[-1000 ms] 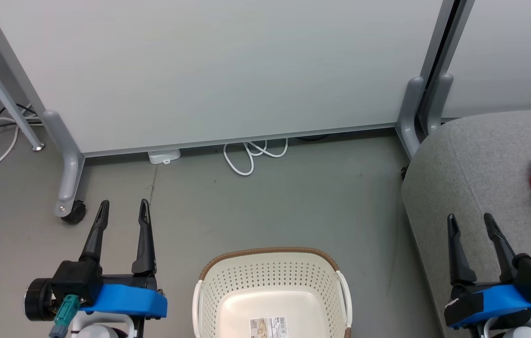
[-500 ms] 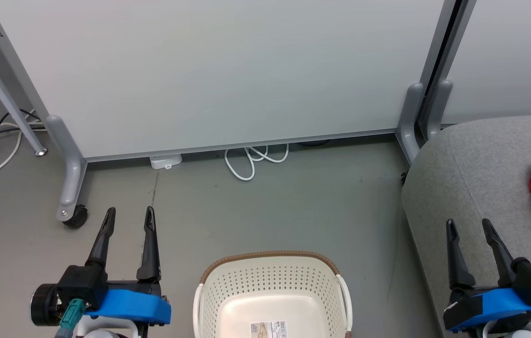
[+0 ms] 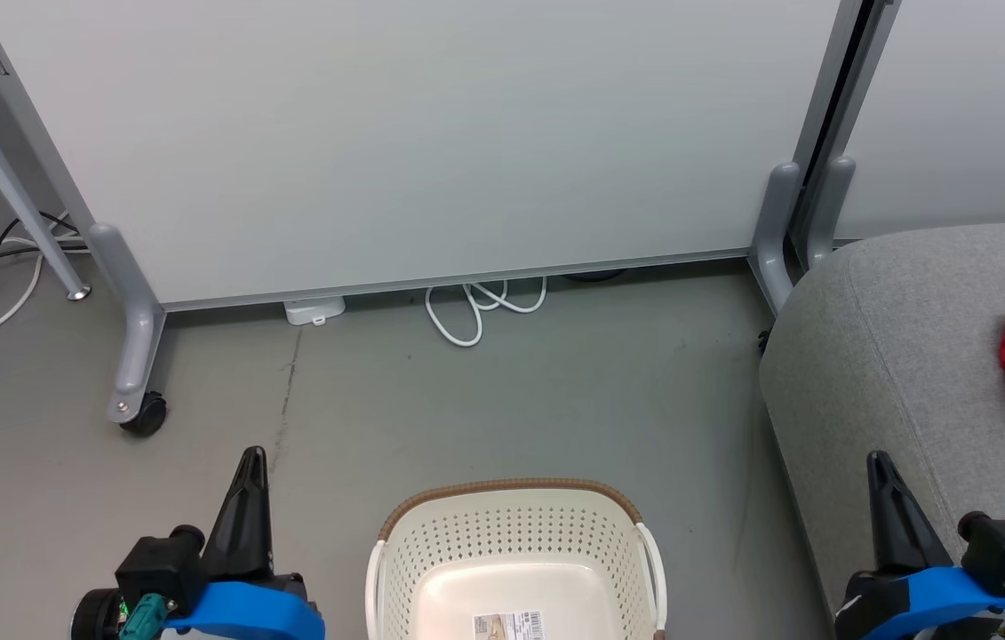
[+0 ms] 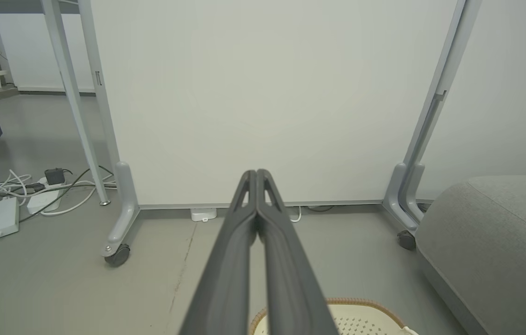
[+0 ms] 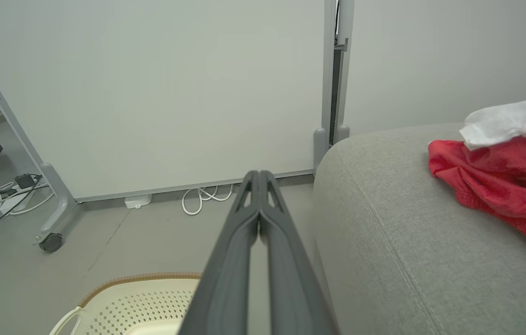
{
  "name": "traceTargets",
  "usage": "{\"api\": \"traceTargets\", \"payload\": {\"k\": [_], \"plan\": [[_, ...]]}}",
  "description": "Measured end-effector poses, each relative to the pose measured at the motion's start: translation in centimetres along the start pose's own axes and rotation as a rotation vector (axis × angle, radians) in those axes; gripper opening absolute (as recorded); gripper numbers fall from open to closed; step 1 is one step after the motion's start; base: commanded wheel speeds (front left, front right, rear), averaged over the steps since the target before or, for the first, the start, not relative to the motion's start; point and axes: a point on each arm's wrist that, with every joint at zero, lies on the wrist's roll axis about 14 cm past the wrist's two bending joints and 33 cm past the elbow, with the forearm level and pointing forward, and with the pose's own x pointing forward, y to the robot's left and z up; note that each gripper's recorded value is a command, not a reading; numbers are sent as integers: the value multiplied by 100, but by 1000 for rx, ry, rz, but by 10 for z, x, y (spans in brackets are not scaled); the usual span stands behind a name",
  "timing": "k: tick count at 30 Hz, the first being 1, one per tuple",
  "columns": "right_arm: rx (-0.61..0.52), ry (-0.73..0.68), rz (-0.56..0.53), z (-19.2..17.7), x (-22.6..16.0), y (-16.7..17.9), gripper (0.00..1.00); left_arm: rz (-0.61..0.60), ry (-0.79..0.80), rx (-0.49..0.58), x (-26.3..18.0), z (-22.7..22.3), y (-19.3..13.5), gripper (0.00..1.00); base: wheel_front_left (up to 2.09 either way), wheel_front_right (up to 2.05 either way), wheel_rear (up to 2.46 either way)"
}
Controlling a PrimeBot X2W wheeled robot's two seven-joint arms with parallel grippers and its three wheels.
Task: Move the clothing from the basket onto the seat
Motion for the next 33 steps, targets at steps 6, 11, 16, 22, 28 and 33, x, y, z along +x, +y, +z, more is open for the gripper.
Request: {"api": "traceTargets", "payload": {"k": [6,11,16,22,28,33], "plan": [[119,15,-34,-2,0,-6,0,34,18,-116,0,-3,6,0,0,0,0],[213,16,-50,-1,0,-7,0,59,22,-208,1,-3,11,0,0,0,0],[303,15,-64,-1,0,-9,0,77,27,-296,2,-3,15,0,0,0,0],[404,20,-77,-1,0,-10,0,93,34,-394,4,-4,17,0,0,0,0],[495,25,-88,-2,1,-11,0,107,33,-487,6,-2,20,0,0,0,0],[570,27,-96,-2,1,-12,0,116,33,-559,7,-2,22,0,0,0,0]]}}
